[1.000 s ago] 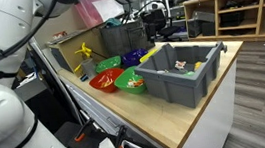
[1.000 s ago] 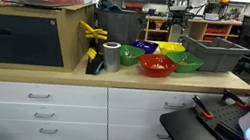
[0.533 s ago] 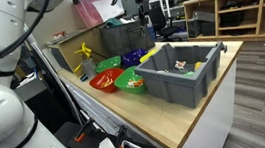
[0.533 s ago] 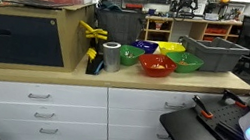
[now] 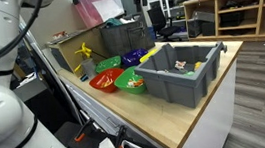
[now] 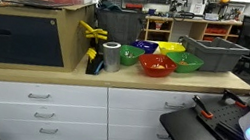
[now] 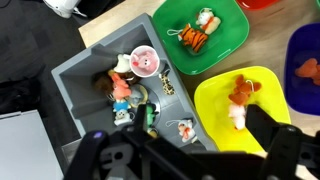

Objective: Put the grey plush toy from the grey container in the yellow bowl.

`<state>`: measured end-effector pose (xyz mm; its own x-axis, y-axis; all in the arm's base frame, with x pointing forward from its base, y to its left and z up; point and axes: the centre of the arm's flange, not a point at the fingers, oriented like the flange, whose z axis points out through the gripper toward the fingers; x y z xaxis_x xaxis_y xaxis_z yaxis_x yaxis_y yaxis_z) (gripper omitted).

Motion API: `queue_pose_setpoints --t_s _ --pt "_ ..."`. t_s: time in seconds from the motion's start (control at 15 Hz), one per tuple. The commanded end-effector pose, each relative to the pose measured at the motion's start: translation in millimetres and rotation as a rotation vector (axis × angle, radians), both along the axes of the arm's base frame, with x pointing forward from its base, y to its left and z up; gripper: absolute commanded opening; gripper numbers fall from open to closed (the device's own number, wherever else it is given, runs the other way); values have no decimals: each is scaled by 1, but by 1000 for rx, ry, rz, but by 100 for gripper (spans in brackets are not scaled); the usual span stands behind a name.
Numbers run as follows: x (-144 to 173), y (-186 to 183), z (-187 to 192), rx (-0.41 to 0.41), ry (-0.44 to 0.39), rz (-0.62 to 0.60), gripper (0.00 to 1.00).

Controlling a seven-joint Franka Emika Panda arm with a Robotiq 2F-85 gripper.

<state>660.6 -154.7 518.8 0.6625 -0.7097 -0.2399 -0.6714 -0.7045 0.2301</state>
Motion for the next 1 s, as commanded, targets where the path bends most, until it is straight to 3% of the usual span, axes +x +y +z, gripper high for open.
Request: queue_pose_setpoints --t_s 0.0,0.6,0.93 --pt "-12 -8 36 18 39 93 100" --pt "-44 1 54 87 122 325 100" --pt "-36 -1 45 97 110 311 100"
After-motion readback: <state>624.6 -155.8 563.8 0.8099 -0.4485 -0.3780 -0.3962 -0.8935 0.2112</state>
